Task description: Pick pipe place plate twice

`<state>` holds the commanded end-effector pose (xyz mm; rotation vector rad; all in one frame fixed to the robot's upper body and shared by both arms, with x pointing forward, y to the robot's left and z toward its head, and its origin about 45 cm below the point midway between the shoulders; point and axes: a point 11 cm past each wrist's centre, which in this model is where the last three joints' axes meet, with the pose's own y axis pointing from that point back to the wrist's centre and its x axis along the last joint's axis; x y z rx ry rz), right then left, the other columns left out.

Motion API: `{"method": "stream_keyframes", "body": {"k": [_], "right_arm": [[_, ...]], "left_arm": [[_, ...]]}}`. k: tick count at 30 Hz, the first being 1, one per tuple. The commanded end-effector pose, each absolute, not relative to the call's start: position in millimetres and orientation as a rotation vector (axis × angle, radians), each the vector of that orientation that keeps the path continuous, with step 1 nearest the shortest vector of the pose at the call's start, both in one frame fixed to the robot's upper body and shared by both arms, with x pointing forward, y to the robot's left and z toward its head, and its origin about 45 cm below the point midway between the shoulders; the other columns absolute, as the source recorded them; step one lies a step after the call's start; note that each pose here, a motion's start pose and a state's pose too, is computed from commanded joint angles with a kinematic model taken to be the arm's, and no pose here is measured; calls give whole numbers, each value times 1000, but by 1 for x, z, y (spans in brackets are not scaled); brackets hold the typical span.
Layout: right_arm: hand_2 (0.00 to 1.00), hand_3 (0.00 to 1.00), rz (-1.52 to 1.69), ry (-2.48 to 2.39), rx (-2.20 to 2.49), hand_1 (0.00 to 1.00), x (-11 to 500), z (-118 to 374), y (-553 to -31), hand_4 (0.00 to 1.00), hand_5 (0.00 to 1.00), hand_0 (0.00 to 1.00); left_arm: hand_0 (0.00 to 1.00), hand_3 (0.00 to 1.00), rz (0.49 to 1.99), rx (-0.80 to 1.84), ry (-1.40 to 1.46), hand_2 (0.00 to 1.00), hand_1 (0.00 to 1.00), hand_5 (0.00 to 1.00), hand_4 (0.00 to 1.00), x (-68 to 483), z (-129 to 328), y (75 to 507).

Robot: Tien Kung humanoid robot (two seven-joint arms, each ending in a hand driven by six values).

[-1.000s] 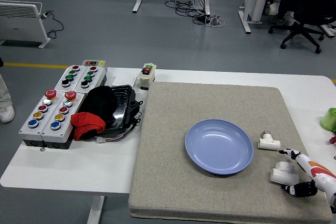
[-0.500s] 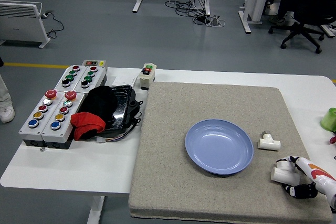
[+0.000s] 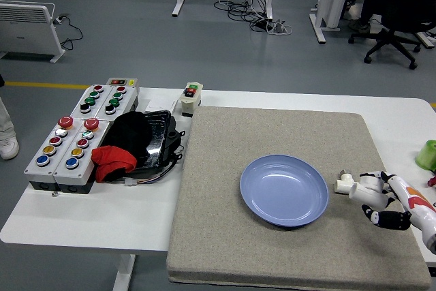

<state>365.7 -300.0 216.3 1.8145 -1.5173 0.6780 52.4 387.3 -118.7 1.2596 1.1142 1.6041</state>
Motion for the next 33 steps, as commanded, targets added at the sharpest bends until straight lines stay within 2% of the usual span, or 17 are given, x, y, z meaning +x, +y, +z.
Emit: {"method": "stream_keyframes", "body": {"k": [8,9,20,21,26,27,32,33], "right_arm": [[560,644,739,-1422,1898,539,382,220,-260,568,106,468],[575,655,754,-1392,1916,588,386,220,-250,562,114,531],[602,694,808,-1232,1923,611,408,218,-215,561,120,564],[857,835,818,-1204,1919,803,409,218,-212,638,189,827],[857,835,848,-1151,1911,803,410,215,-205,638,189,827],[998,973,855,-1141,1906,932,410,214,-203,781,298,998],[998,973,853,-1120,1900,932,411,210,-202,781,298,998],[998,998,852,-1117,1899,958,411,210,-202,818,310,998]], "left_arm": [[622,590,1605,1263,1121,515,588,998,272,50,-119,388],[622,590,1605,1265,1121,515,588,998,271,49,-119,388],[622,590,1613,1251,1123,514,588,998,269,50,-119,388],[622,589,1615,1249,1123,513,588,998,270,50,-119,388],[622,589,1616,1248,1124,513,588,998,270,50,-119,388],[623,589,1616,1247,1125,514,588,998,271,50,-119,387],[623,589,1614,1247,1126,514,588,998,271,50,-119,387],[623,589,1614,1247,1126,514,587,998,271,50,-119,387]]}}
